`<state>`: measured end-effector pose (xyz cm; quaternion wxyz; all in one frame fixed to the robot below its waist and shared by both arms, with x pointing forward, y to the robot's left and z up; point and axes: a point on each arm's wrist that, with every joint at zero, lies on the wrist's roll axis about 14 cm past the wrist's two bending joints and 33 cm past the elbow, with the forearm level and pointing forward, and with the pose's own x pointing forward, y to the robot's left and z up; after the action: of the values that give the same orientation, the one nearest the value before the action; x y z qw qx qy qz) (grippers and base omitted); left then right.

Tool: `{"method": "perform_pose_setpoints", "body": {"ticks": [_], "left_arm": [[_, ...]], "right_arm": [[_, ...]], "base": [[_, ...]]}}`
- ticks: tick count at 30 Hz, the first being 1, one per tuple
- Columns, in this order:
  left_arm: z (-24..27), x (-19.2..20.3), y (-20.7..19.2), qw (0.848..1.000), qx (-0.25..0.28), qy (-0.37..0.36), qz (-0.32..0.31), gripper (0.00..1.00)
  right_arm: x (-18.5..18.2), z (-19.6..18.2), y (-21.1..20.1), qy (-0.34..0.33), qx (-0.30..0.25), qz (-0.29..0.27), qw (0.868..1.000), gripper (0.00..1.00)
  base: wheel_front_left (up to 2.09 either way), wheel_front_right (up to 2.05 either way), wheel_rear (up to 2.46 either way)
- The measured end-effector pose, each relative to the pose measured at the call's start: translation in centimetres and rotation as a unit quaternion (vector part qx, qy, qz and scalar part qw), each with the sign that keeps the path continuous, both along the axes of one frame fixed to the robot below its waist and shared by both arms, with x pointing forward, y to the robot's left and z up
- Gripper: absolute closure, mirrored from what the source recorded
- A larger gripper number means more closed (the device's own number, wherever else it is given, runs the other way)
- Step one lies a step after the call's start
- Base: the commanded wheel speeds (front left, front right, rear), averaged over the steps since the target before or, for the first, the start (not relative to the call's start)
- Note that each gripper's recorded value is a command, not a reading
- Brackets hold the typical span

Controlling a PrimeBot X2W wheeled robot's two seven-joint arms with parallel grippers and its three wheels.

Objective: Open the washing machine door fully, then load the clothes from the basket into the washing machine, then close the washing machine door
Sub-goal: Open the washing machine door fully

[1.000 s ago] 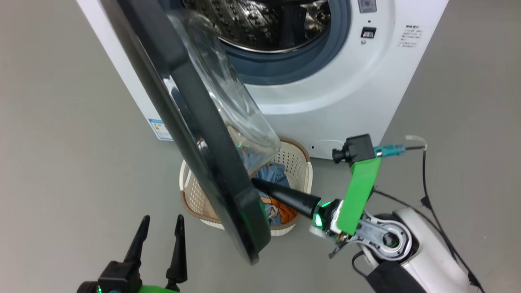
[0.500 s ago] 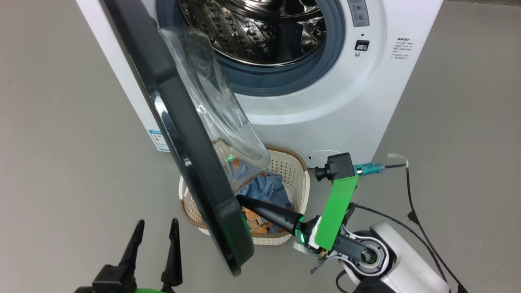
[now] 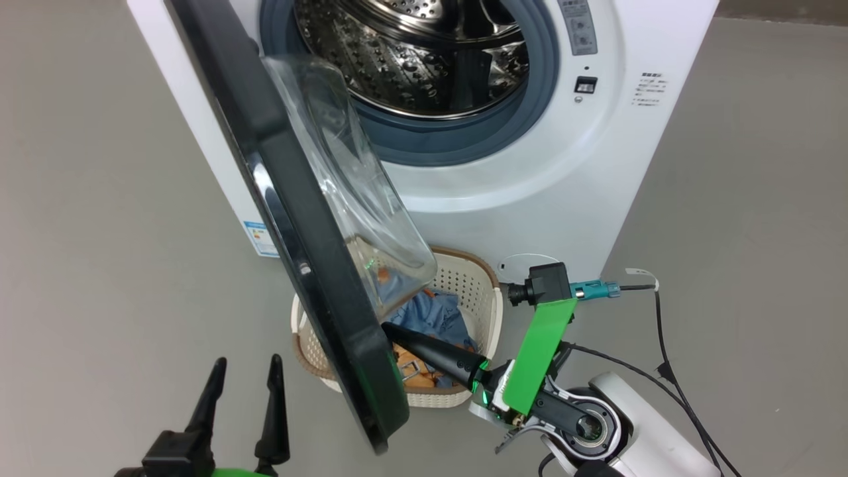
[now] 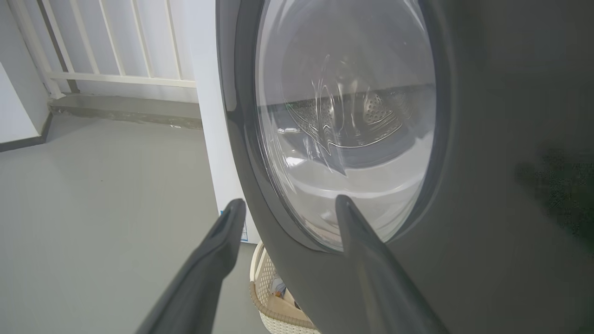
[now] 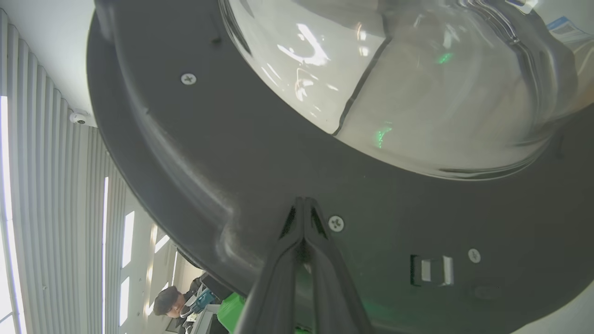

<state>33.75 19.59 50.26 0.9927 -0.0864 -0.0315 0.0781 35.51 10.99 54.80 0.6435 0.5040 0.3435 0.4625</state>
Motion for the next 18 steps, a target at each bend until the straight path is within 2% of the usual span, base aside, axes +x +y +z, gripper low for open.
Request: {"method": "perform_pose_setpoints", "body": {"ticks": [7,8,10,11,12,15,18], "left_arm": [[0.0,0.1,-0.2,1.000,0.000,-0.002,-0.007,0.00],[-0.1,0.1,-0.1,1.000,0.000,0.000,-0.007,0.00],[-0.2,0.1,-0.2,1.000,0.004,0.002,-0.009,0.00],[-0.2,0.1,-0.2,1.000,0.006,0.001,-0.010,0.00],[-0.1,0.2,-0.3,1.000,0.008,0.001,-0.011,0.00],[0.0,0.3,-0.5,1.000,0.008,-0.002,-0.017,0.00],[0.3,0.3,-0.5,1.000,0.008,-0.007,-0.017,0.00]], "right_arm": [[0.4,1.8,-1.1,-0.040,0.006,-0.025,0.999,1.00],[0.7,2.0,-1.5,-0.046,0.006,-0.033,0.998,0.92],[1.2,2.4,-2.5,-0.060,0.005,-0.056,0.997,0.62],[1.5,2.6,-3.1,-0.065,0.007,-0.071,0.995,0.33],[1.8,2.7,-3.6,-0.069,0.009,-0.083,0.994,0.00],[2.7,3.3,-5.4,-0.099,0.004,-0.132,0.986,0.00],[3.8,3.6,-7.7,-0.140,-0.013,-0.192,0.971,0.00]], "base": [[0.00,0.00,0.00],[0.00,0.00,0.00],[0.00,0.00,0.00],[0.00,0.00,0.00],[0.00,0.00,0.00],[0.00,0.00,0.00],[0.00,0.00,0.00]]}}
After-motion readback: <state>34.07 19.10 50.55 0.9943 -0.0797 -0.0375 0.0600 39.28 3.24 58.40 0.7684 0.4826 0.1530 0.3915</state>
